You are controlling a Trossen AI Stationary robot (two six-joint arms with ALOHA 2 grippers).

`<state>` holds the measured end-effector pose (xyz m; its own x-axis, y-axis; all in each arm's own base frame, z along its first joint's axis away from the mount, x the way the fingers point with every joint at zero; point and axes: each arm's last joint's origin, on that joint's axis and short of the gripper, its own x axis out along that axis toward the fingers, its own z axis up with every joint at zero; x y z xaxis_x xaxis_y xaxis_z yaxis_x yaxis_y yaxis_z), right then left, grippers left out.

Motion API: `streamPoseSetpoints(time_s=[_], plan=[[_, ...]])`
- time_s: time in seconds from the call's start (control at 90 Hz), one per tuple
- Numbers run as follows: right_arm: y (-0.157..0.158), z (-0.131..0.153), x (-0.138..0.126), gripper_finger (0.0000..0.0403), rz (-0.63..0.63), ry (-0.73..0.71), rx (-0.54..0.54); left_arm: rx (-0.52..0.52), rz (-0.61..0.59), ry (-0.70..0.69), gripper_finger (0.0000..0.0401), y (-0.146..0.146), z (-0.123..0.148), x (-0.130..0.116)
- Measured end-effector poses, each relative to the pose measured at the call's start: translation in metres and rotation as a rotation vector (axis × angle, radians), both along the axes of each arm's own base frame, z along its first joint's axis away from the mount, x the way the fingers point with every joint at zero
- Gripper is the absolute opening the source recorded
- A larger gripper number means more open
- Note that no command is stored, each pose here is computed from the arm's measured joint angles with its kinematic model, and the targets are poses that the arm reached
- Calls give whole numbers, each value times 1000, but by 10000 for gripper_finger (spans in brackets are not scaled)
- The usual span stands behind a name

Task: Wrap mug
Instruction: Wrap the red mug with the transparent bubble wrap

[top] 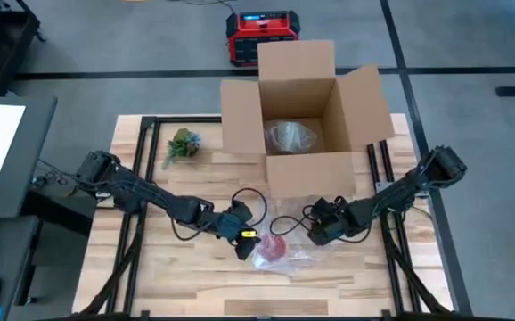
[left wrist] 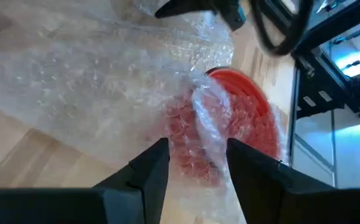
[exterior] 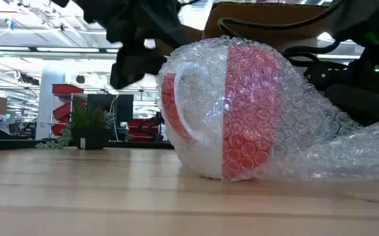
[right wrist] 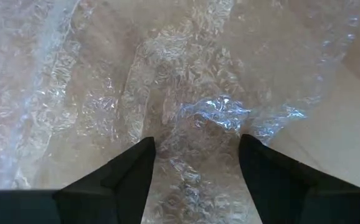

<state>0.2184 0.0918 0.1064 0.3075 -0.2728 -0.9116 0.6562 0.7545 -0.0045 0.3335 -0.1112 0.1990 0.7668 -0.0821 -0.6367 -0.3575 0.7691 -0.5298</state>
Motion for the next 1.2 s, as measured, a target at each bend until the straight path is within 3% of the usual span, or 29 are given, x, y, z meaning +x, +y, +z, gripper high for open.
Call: streamPoseSetpoints(time_s=[0.122,0.367,0.567,0.7,0.944,1.2], plan=[[0,0,0,221,0,0,1,0,-34,22,142,-6,-6,21],[3,0,0,221,14,-11,9,112,-73,192,137,-3,0,48],[5,0,-1,214,23,-8,12,111,-145,254,83,-5,-5,64],[5,0,-3,165,16,21,14,137,-178,322,14,-5,-5,64],[4,-1,-6,16,11,61,29,174,-194,445,4,-4,17,60],[6,-1,-8,6,16,89,73,183,-169,552,2,-2,17,51]])
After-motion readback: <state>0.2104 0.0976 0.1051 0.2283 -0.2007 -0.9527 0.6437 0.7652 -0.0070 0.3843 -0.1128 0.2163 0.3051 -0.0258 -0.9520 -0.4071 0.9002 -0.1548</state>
